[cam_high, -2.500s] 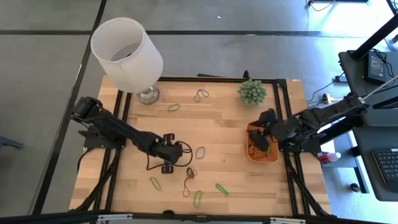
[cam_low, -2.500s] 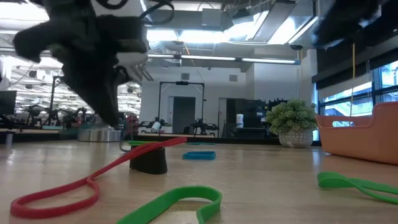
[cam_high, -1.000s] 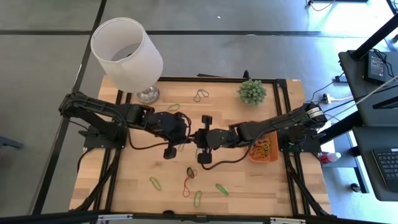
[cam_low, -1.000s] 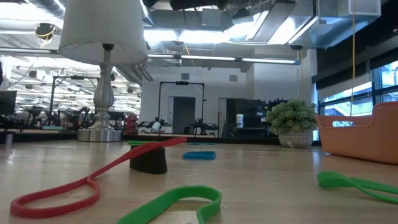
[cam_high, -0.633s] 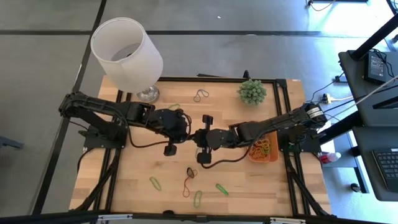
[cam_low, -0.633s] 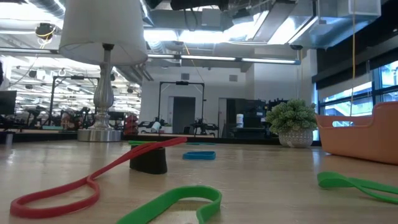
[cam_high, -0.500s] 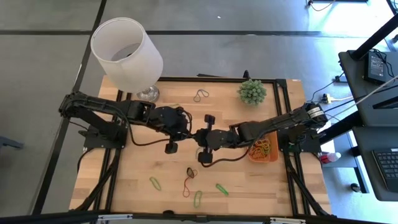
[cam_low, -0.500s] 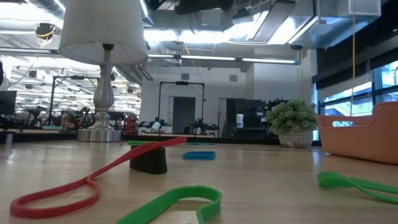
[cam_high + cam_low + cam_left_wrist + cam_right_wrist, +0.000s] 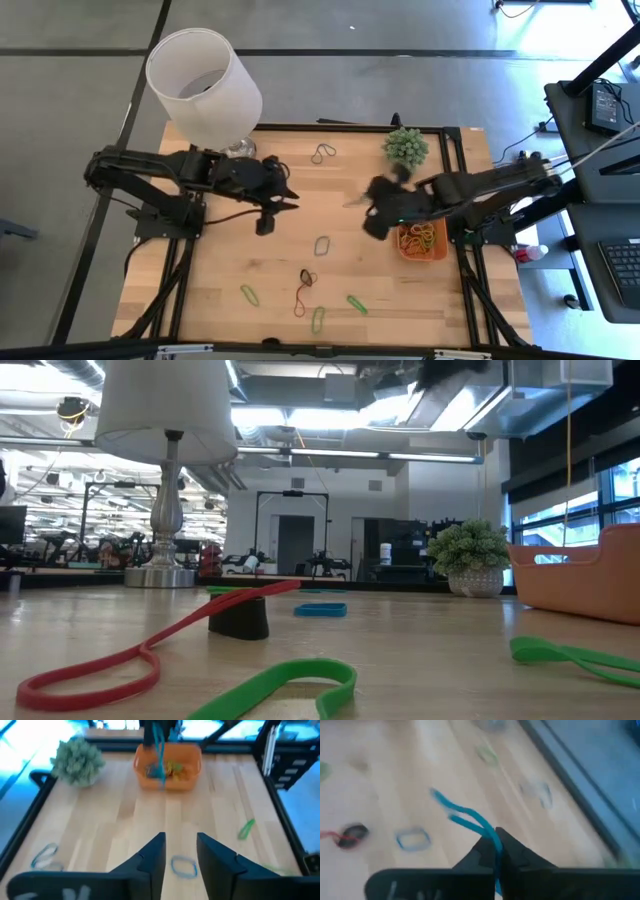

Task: Pick and place rubber bands into bin
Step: Put the blue rubber band into the orange bin

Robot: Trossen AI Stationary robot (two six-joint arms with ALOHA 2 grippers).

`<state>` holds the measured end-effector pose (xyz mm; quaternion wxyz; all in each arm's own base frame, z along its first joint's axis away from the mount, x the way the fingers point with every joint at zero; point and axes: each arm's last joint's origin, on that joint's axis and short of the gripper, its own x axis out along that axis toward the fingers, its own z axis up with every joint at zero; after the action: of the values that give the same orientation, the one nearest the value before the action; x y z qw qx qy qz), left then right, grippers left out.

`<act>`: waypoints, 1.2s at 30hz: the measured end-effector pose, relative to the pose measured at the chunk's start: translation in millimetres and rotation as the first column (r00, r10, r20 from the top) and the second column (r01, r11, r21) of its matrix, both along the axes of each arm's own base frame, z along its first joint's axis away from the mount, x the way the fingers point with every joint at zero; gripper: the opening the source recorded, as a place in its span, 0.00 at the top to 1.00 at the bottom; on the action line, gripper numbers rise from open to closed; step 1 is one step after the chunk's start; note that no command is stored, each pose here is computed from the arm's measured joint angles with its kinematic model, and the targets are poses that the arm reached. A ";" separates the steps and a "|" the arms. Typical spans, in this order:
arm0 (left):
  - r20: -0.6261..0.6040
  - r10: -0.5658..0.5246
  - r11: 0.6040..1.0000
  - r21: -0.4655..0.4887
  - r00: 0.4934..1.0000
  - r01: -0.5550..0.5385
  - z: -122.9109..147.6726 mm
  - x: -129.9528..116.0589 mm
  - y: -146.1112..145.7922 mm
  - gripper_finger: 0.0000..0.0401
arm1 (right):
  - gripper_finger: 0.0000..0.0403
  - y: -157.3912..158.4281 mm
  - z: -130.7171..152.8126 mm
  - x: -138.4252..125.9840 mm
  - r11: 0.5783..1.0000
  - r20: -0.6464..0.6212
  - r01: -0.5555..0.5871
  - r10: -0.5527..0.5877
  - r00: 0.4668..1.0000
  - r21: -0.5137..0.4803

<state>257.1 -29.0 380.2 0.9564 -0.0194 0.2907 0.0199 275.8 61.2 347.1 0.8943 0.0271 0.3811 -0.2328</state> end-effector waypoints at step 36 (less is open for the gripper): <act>-0.112 -0.030 0.985 -0.169 0.993 0.010 -63.3 -39.7 -6.5 1.00 | 0.62 -7.4 -156.3 -120.0 0.496 -0.557 0.751 -0.507 0.658 0.436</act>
<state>217.4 -35.5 317.0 0.9333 -0.0962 0.3456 -0.0132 155.8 53.8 190.8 0.5916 0.4241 0.5526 -0.4059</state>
